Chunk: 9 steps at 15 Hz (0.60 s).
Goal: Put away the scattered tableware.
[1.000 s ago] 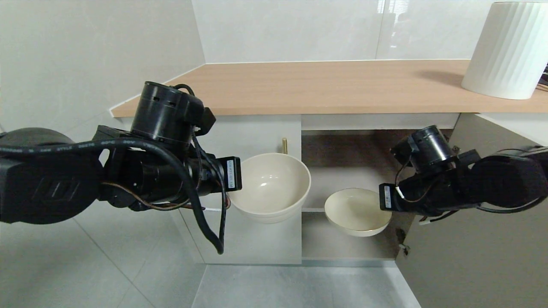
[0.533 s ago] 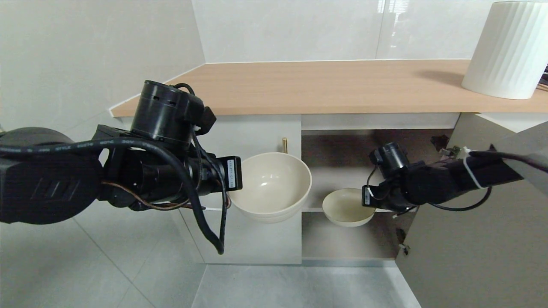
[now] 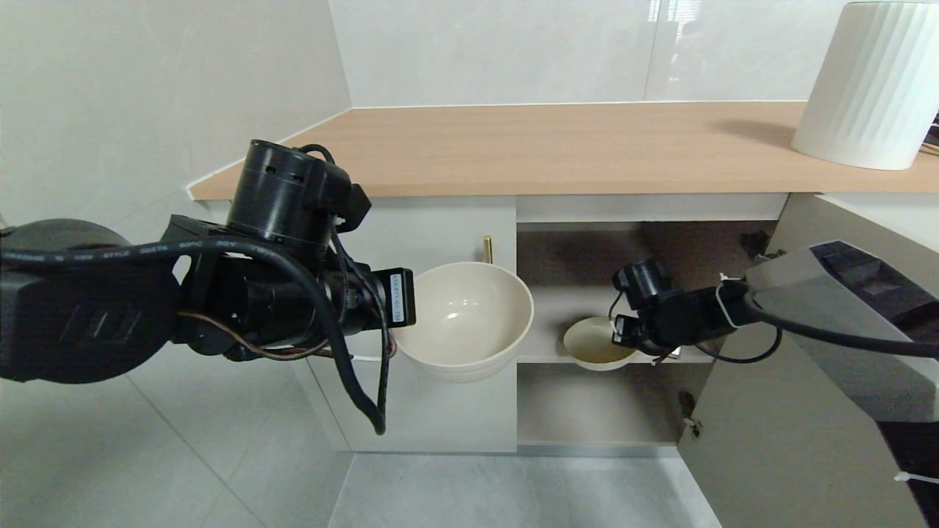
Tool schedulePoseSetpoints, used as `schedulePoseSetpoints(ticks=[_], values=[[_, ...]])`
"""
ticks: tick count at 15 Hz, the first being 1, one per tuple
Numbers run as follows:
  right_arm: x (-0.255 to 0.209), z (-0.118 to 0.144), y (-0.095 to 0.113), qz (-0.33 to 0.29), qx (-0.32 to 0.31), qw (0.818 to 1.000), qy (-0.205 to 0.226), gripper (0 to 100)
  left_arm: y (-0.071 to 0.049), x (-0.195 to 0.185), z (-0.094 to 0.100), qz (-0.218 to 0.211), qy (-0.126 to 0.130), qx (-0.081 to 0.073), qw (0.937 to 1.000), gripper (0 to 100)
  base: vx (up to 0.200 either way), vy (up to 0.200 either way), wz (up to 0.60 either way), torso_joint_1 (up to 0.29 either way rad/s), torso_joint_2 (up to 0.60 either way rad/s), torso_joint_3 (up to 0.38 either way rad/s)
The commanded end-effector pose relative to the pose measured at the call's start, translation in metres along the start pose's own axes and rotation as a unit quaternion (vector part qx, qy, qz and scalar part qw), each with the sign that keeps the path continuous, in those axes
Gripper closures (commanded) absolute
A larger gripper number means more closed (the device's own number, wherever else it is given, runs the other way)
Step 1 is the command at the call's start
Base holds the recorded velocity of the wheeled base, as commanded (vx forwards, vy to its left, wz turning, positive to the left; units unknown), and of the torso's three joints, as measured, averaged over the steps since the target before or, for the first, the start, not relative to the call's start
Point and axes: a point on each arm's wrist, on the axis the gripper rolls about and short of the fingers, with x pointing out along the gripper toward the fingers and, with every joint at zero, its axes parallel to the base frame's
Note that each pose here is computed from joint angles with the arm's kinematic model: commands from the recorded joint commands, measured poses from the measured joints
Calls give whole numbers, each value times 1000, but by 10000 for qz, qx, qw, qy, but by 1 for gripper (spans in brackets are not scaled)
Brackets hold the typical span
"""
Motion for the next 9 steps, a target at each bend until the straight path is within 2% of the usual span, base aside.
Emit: schedulePoseSetpoints(ticks=[1, 9], values=[[21, -7, -1, -133, 59, 9999, 35, 100, 0, 2, -1, 5, 21, 5, 10000, 100, 0, 0, 0, 0, 0, 0], [46, 3, 8, -346, 443, 9975, -416, 100, 0, 2, -1, 15, 24, 6, 10000, 100, 0, 0, 0, 0, 0, 0]])
